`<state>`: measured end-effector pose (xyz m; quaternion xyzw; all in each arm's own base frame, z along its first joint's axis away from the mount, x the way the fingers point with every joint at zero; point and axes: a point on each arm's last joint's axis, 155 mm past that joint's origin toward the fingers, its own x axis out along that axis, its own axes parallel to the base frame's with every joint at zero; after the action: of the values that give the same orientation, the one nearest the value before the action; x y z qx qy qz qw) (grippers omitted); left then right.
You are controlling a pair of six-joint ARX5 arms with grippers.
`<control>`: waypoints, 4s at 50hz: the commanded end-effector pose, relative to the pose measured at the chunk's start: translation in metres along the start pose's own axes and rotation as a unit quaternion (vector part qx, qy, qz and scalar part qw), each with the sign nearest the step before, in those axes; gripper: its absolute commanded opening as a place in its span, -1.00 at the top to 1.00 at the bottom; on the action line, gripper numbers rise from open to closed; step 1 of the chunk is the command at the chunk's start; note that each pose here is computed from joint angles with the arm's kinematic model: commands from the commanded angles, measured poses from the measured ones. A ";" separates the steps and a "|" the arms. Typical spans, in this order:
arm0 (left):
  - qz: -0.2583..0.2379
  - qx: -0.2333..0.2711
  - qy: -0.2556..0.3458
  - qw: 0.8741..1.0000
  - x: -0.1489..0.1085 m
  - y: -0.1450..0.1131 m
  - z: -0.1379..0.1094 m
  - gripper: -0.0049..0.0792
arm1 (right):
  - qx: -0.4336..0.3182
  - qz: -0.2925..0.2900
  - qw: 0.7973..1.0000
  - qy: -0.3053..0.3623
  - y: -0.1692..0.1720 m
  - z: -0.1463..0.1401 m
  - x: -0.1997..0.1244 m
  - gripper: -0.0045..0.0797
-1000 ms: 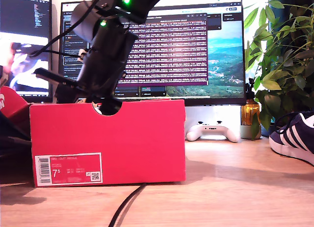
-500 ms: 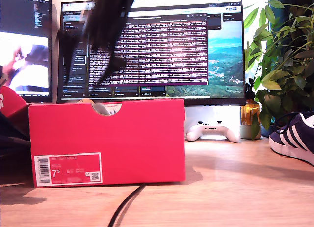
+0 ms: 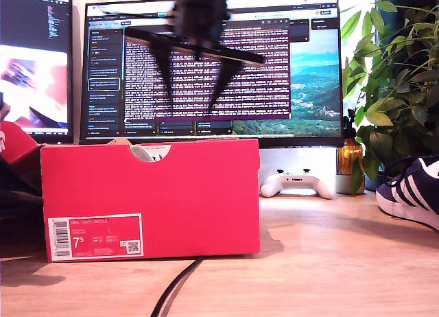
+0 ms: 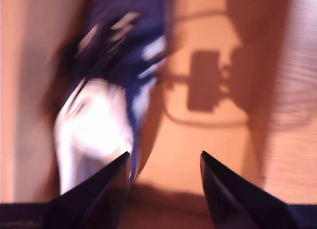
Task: Pack the blue shoes by picking the first shoe and placing it inside the red shoebox, left side, then picking and rotating the second shoe and placing it in the shoebox
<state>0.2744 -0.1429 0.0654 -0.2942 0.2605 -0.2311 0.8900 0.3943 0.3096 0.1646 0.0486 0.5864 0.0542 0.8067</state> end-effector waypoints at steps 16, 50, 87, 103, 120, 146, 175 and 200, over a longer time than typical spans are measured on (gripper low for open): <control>0.017 -0.007 0.028 0.999 -0.003 0.010 -0.018 0.93 | 0.225 -0.069 0.970 -0.070 -0.068 0.049 0.002 -0.08; 0.055 -0.030 0.080 0.995 -0.007 0.028 -0.045 0.93 | 0.348 -0.076 0.926 -0.127 -0.166 0.094 -0.050 -0.59; 0.062 -0.034 0.089 0.994 -0.008 0.031 -0.050 0.93 | 0.427 -0.141 0.885 -0.120 -0.241 0.033 -0.083 -0.59; 0.062 -0.034 0.090 0.993 -0.008 0.031 -0.050 0.93 | 0.509 -0.204 0.834 -0.066 -0.284 -0.057 -0.068 -0.59; 0.062 -0.034 0.090 0.993 -0.008 0.031 -0.050 0.93 | 0.548 -0.214 0.809 0.001 -0.282 -0.108 -0.046 -0.59; 0.062 -0.034 0.090 0.993 -0.008 0.031 -0.050 0.93 | 0.573 -0.263 0.776 0.034 -0.302 -0.145 -0.029 -0.59; 0.062 -0.034 0.089 0.994 -0.008 0.031 -0.050 0.93 | 0.624 -0.238 0.744 0.022 -0.308 -0.152 0.010 -0.41; 0.062 -0.034 0.090 0.993 -0.008 0.031 -0.051 0.93 | 0.681 -0.236 0.692 0.026 -0.306 -0.172 0.033 0.91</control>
<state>0.2535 -0.1368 0.0212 -0.2889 0.3529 -0.1940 0.8685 0.2665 0.0151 0.0468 0.4675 0.4600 -0.5388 0.5288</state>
